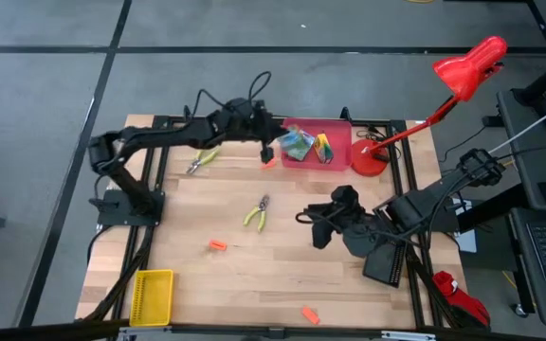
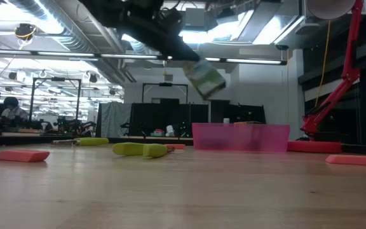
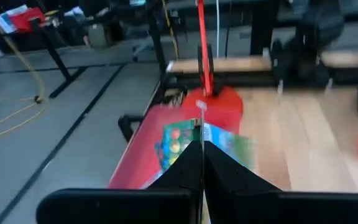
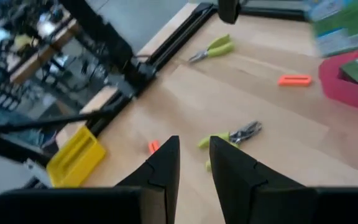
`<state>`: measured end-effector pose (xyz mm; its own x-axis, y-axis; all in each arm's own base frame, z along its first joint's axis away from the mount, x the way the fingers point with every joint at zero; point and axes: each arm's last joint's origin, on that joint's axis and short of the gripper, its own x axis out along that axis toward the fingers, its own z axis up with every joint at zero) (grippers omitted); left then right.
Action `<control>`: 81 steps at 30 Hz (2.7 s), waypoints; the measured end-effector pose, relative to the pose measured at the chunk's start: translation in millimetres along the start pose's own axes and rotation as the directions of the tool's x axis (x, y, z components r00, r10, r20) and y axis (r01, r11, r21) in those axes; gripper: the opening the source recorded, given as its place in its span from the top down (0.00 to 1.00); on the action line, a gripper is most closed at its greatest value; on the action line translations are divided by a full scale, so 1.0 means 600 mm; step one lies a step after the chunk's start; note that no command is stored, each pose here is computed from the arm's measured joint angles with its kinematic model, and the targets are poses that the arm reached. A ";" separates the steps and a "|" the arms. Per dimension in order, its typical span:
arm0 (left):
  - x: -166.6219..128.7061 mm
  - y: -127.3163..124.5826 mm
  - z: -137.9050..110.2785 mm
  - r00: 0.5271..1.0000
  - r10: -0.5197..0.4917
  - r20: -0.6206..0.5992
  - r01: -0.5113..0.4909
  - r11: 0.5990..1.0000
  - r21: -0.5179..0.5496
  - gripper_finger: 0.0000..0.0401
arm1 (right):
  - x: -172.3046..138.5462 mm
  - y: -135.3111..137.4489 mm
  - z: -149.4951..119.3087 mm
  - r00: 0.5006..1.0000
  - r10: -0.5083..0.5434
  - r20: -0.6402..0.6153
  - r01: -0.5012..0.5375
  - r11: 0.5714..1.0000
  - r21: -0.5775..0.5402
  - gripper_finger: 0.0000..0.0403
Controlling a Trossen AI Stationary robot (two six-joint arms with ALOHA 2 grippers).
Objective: Pick & Place School Supplies
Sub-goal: Put the yellow crayon box into the red bin, then put the orange eraser into the yellow bin
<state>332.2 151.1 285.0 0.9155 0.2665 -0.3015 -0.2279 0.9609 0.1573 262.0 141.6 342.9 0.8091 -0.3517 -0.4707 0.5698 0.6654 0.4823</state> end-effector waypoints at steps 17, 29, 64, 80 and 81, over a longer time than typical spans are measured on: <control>0.138 0.028 -0.022 0.996 -0.054 -0.072 0.043 0.989 -0.142 0.97 | -0.001 0.004 0.006 0.994 -0.017 0.109 0.013 0.999 0.039 0.77; 0.123 0.044 -0.023 0.986 -0.137 -0.091 0.107 0.956 -0.275 0.67 | -0.005 0.005 0.006 0.987 -0.029 0.157 0.023 0.999 0.039 0.77; -0.269 -0.259 0.129 0.838 -0.380 -0.392 0.389 0.919 -0.058 0.63 | 0.109 -0.159 -0.129 0.451 -0.494 -0.743 0.142 0.862 -0.487 0.71; -0.300 -0.381 0.145 0.909 -0.355 -0.217 0.282 0.910 -0.305 0.63 | 0.067 -0.226 -0.137 0.554 -0.337 -0.762 -0.191 0.839 -0.510 0.60; -0.298 -0.386 0.146 0.911 -0.361 -0.202 0.280 0.898 -0.338 0.63 | 0.062 -0.230 -0.134 0.566 -0.329 -0.756 -0.196 0.836 -0.512 0.60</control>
<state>250.3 -125.9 384.9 0.8487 -0.0885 -0.5215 -0.0602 0.9633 -0.2615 201.9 89.5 199.7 0.1624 0.0793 -0.9835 0.2442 0.9625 0.1179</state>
